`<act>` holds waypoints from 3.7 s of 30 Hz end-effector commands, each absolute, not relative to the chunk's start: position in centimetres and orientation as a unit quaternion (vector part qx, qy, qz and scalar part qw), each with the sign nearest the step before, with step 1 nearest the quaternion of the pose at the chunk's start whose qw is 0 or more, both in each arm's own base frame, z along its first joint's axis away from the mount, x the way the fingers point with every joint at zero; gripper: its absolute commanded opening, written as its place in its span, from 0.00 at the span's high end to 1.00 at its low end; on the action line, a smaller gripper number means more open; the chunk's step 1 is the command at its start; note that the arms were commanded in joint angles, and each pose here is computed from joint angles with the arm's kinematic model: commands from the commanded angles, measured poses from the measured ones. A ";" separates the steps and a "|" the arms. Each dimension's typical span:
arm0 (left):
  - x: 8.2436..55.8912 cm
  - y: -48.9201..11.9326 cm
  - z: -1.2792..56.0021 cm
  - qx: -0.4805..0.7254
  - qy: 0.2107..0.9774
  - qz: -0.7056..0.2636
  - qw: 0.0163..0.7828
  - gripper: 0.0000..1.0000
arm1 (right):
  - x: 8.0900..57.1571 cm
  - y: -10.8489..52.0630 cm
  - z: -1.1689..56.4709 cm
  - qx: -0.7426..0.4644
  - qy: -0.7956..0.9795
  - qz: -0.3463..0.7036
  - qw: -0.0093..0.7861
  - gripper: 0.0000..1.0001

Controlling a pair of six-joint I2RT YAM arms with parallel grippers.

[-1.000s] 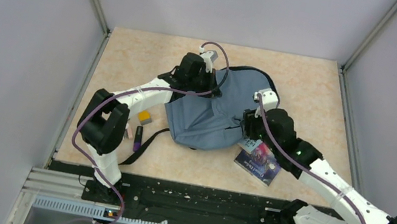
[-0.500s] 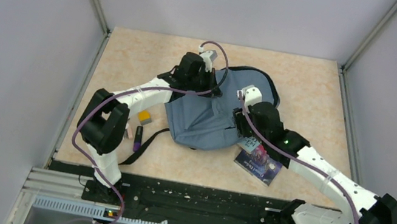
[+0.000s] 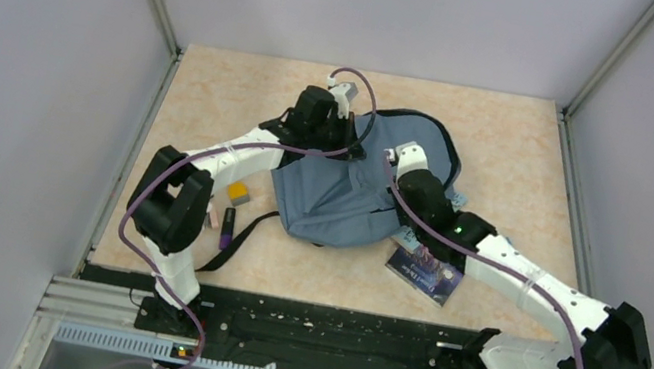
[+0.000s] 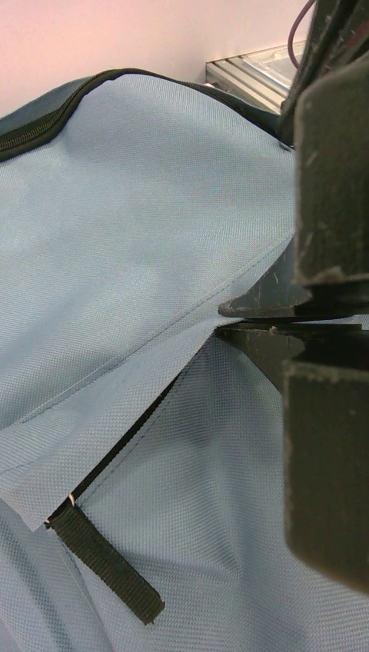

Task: Pack the student bag
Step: Unzip the student bag at the center of the board.

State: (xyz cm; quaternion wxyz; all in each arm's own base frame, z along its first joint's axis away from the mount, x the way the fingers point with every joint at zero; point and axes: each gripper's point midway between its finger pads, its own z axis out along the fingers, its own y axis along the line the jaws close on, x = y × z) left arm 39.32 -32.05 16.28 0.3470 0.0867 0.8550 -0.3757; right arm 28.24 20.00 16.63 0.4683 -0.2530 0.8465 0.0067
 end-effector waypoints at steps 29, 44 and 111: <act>37.3 -32.7 16.2 0.310 0.752 -0.380 0.441 1.00 | 36.4 9.5 24.2 0.050 0.811 -0.001 0.583 1.00; 35.3 -33.4 17.0 0.372 0.731 -0.355 0.449 1.00 | 40.7 6.7 25.9 0.049 0.799 -0.018 0.600 1.00; 30.5 -47.6 21.6 0.404 0.666 -0.317 0.540 1.00 | 34.4 7.0 26.6 0.040 0.776 0.056 0.626 1.00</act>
